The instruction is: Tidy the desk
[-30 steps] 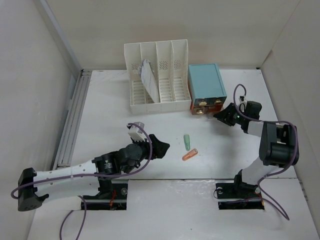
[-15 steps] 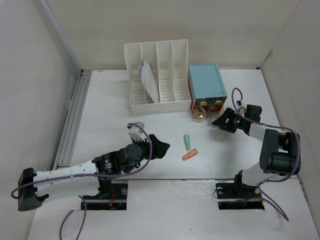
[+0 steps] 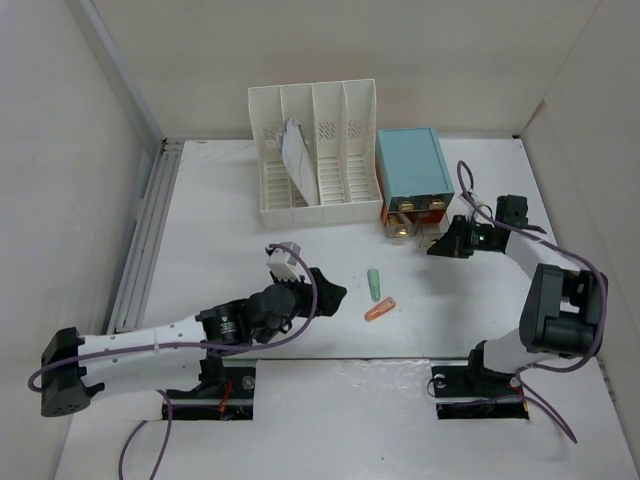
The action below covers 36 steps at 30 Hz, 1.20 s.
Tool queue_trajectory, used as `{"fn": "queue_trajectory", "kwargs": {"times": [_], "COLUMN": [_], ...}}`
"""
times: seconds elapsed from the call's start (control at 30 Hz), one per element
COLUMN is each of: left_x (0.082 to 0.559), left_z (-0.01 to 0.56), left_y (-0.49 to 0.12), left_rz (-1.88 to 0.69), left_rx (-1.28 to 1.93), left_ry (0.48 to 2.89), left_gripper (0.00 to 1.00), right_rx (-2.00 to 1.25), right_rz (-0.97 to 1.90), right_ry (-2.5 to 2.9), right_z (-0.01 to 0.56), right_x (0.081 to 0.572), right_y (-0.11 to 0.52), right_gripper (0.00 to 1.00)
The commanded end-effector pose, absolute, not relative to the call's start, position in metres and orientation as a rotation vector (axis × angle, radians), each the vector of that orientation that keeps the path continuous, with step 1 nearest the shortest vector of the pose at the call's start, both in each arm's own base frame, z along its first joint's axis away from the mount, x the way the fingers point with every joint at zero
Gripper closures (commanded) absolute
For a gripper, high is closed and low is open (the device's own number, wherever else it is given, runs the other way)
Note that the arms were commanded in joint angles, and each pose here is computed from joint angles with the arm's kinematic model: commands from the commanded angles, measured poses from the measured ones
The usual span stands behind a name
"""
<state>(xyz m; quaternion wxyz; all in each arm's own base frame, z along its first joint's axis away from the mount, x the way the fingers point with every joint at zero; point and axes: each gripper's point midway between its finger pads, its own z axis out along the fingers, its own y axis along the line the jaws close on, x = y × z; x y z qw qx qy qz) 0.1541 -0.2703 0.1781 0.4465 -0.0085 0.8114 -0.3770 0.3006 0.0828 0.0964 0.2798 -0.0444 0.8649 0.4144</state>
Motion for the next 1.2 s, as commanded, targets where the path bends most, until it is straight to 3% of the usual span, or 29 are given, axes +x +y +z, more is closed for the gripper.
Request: {"fn": "queue_trajectory", "kwargs": {"times": [0.0,0.13,0.17,0.33,0.37,0.4,0.5,0.63,0.77,0.93,1.17], "left_x": [0.157,0.157,0.157,0.159,0.162,0.163,0.176,0.196,0.219,0.235,0.242], "left_z": [0.216,0.212,0.205,0.188,0.187,0.179,0.168,0.128,0.131,0.115,0.091], "left_y": [-0.291,-0.303,-0.305,-0.317,-0.32,-0.32,-0.335,-0.35,-0.376,-0.385,-0.38], "left_rz": [-1.026,-1.04,-1.015,-0.98,-0.964,-0.924,-0.816,-0.577,-0.453,-0.41,-0.347], "left_rx": [-0.002,0.021,0.038,0.058,0.055,0.054,0.02,0.008,-0.053,-0.078,-0.063], "left_ry": [1.922,1.937,1.952,2.001,2.006,2.037,2.098,2.205,2.218,2.244,2.298], "left_gripper": [0.28,0.35,0.41,0.51,0.49,0.46,0.38,0.37,0.38,0.41,0.43], "right_rx": [-0.525,-0.731,-0.8,-1.108,-1.085,-1.042,-0.882,-0.752,-0.721,-0.659,-0.602], "right_rz": [1.187,1.073,1.025,0.601,0.508,0.462,0.335,0.341,0.356,0.33,0.299], "right_ry": [2.214,2.04,1.999,1.844,1.754,1.736,1.621,1.583,1.574,1.578,1.569], "right_z": [0.132,0.175,0.189,0.228,0.249,0.256,0.298,0.316,0.324,0.33,0.34], "right_x": [0.269,0.287,0.293,0.303,0.318,0.323,0.332,0.331,0.324,0.32,0.315], "right_y": [0.105,0.118,0.125,0.162,0.162,0.158,0.145,0.134,0.128,0.107,0.089], "right_gripper": [1.0,1.0,0.98,0.7,0.61,0.45,0.29,0.3,0.36,0.61,0.62]}}
